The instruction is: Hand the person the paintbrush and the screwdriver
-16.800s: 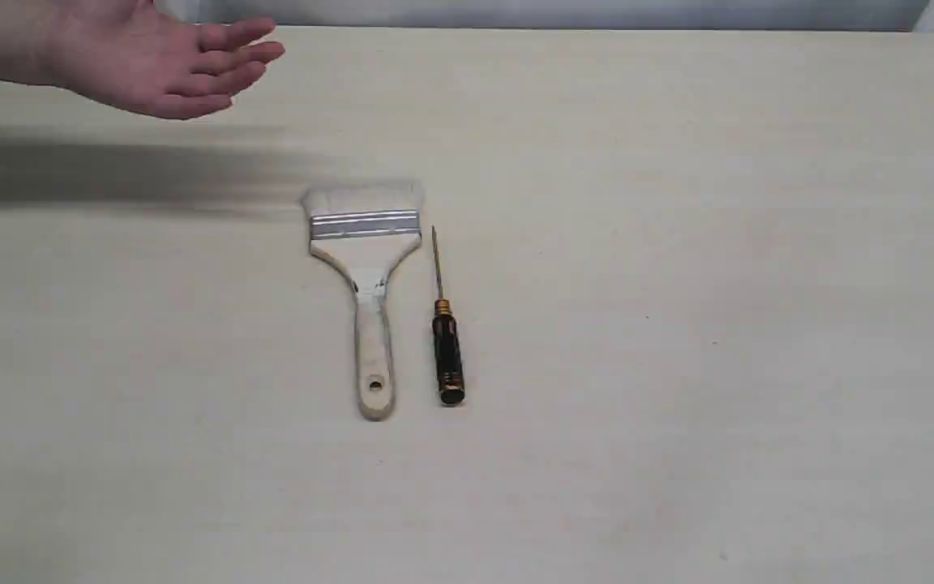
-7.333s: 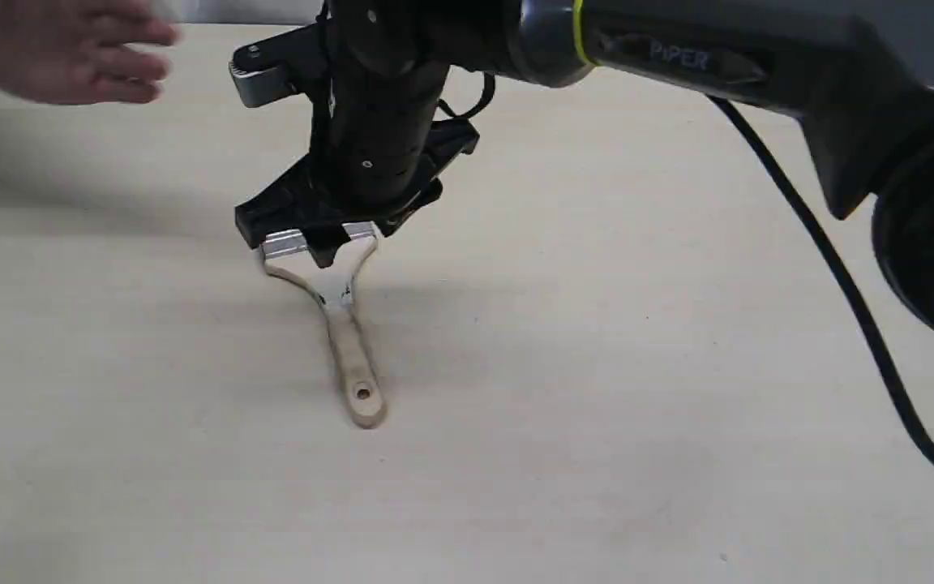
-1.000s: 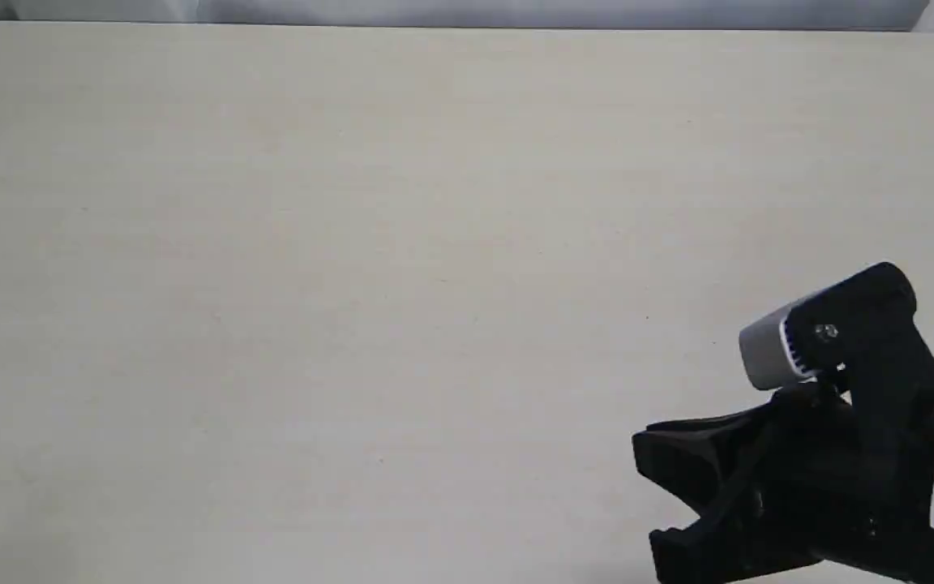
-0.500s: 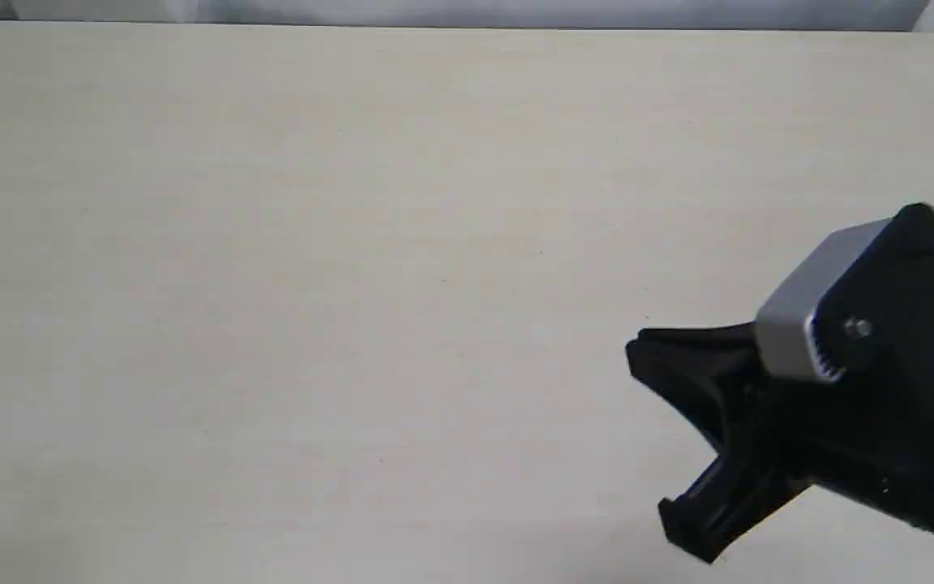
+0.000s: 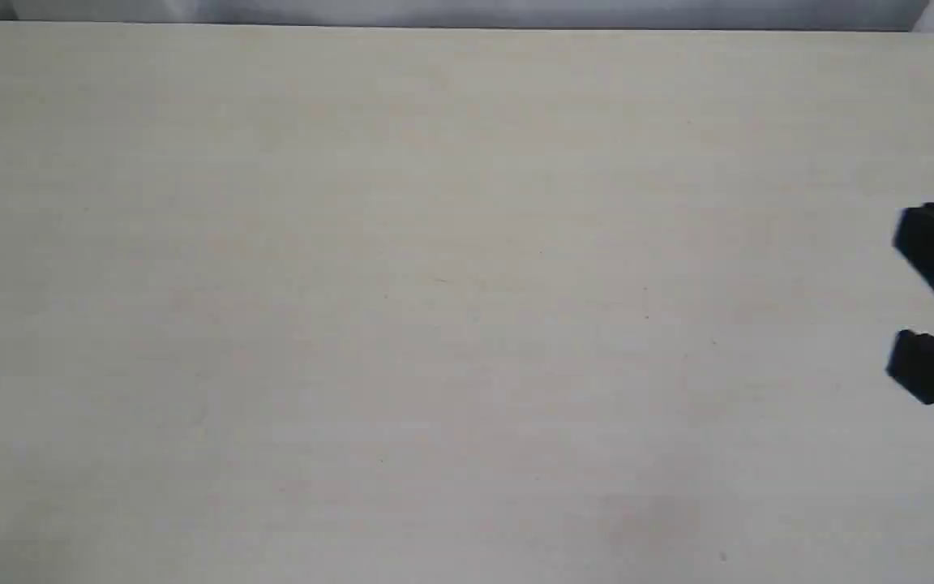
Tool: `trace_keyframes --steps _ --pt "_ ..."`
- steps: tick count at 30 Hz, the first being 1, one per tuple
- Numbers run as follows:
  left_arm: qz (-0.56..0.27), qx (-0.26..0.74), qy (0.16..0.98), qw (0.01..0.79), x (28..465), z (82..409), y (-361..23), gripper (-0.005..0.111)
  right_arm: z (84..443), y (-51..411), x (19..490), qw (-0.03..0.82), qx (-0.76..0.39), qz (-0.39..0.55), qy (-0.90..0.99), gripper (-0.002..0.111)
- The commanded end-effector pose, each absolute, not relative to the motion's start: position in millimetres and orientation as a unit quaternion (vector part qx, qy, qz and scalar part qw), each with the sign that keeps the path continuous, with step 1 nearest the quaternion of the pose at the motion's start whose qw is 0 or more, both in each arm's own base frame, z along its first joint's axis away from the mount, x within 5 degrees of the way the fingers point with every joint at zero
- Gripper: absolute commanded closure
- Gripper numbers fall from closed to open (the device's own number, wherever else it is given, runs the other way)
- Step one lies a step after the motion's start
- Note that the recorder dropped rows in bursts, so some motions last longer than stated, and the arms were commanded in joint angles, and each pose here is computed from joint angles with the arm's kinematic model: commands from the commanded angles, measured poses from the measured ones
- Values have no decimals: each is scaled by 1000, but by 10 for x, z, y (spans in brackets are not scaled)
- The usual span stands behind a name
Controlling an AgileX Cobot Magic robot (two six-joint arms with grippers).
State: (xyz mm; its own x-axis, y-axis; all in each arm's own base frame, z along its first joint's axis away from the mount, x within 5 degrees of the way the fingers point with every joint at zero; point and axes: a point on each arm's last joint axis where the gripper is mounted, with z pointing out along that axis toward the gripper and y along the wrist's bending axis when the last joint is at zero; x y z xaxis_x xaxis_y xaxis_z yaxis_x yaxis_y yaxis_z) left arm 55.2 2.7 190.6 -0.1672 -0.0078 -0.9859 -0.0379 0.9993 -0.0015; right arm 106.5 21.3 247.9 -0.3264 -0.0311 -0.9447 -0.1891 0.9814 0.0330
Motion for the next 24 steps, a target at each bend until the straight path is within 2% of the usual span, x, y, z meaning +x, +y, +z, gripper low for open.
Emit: trace_keyframes --steps 1,13,24 --pt "7 -13 763 647 552 1904 22 107 2491 79 875 583 -46 20 811 104" --pt "7 -13 763 647 552 1904 22 107 2581 15 407 658 -19 -36 752 104" --pt "8 -13 761 648 553 1908 22 107 2592 21 362 670 -20 -35 741 104"
